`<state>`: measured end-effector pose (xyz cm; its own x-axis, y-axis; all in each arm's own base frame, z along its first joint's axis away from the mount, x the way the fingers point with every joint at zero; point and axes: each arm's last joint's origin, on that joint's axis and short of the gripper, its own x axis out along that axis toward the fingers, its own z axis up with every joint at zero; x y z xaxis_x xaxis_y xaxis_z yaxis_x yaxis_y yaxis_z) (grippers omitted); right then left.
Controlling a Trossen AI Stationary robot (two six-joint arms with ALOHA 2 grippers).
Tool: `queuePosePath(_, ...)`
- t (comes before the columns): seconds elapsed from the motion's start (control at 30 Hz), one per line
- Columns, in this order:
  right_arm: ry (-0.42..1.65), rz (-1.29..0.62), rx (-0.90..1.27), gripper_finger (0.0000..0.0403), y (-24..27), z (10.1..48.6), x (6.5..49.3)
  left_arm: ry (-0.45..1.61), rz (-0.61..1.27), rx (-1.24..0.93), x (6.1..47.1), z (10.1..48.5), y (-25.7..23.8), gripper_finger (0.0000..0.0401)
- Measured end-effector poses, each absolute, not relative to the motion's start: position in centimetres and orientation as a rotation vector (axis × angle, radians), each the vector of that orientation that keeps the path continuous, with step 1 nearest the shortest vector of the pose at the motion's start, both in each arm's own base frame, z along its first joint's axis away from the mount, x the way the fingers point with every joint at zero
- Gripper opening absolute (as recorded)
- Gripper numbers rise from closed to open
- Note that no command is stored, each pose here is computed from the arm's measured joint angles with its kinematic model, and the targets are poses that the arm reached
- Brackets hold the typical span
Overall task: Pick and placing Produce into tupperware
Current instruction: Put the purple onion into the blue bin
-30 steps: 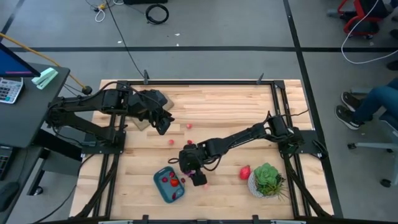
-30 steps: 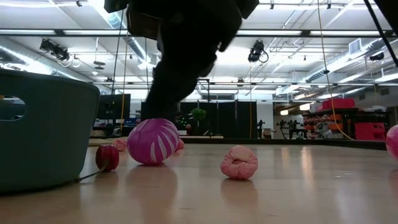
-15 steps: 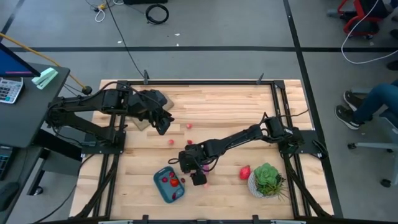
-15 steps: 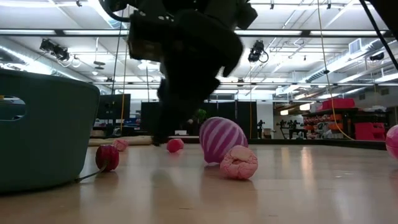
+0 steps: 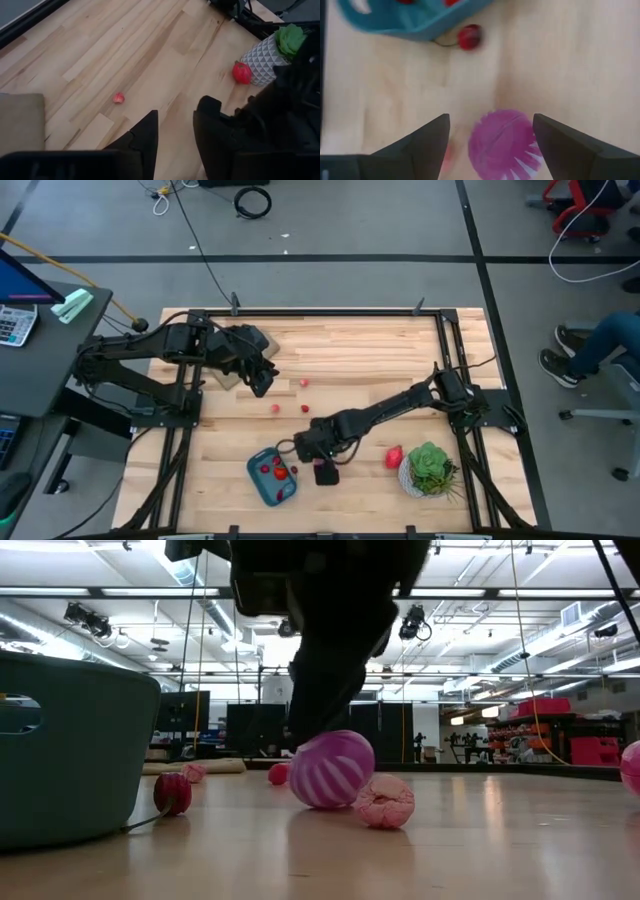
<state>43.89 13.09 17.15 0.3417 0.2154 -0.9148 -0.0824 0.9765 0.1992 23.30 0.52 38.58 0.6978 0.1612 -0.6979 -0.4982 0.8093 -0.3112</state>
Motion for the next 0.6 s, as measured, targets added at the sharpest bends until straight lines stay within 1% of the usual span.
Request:
queuePosePath(0.17, 1.189, 0.097, 0.04, 0.0295, 13.22, 17.06, 43.77, 0.71, 0.386, -0.511, 23.3, 38.57, 0.52, 0.0127)
queuePosePath(0.27, 1.194, 0.076, 0.03, 0.0295, 13.03, 16.98, 43.75, 0.71, 0.386, -0.511, 23.3, 38.57, 0.52, 0.013)
queuePosePath(0.43, 1.26, 0.03, 0.095, 0.0295, 12.94, 16.76, 43.21, 0.71, 0.386, -0.511, 23.3, 38.58, 0.52, 0.0134)
queuePosePath(0.6, 1.281, 0.031, 0.135, 0.0295, 13.45, 16.7, 42.95, 0.71, 0.386, -0.511, 23.3, 38.58, 0.52, 0.013)
